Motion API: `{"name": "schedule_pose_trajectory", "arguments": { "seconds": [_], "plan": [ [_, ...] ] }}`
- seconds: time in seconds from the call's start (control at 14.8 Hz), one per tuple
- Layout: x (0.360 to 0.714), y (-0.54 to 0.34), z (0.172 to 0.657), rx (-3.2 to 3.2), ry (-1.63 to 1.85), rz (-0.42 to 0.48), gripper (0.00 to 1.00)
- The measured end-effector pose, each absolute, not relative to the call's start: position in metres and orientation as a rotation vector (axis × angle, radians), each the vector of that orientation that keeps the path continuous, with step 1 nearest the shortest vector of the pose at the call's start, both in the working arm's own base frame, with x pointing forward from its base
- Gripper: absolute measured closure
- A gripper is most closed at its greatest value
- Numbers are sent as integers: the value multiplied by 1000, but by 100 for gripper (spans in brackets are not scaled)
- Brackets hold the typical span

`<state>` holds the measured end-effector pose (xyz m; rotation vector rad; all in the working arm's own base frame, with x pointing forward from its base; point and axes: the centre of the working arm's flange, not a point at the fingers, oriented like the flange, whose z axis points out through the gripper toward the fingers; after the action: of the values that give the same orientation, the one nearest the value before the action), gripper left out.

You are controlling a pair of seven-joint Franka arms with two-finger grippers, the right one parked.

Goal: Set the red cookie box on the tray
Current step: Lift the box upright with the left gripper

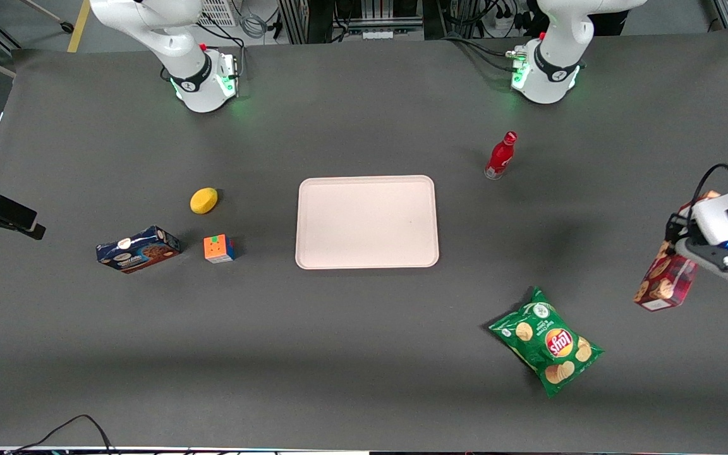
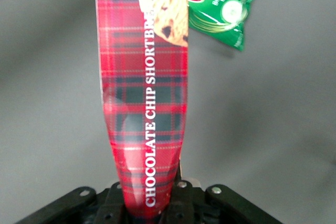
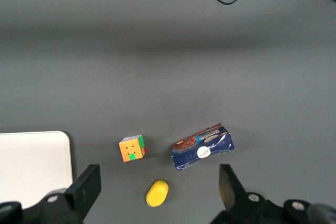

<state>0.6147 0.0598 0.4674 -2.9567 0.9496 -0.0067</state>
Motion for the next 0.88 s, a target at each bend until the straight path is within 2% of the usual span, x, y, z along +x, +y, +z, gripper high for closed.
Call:
{"name": "schedule_pose_trajectory", "arguments": {
  "seconds": [0.27,0.61,0.88],
  "plan": [
    [609,26,506,-3053,718,76,78],
    [600,-80,509,-3128,386,111,78],
    [576,-178,515,-3156,144,118,78]
  ]
}}
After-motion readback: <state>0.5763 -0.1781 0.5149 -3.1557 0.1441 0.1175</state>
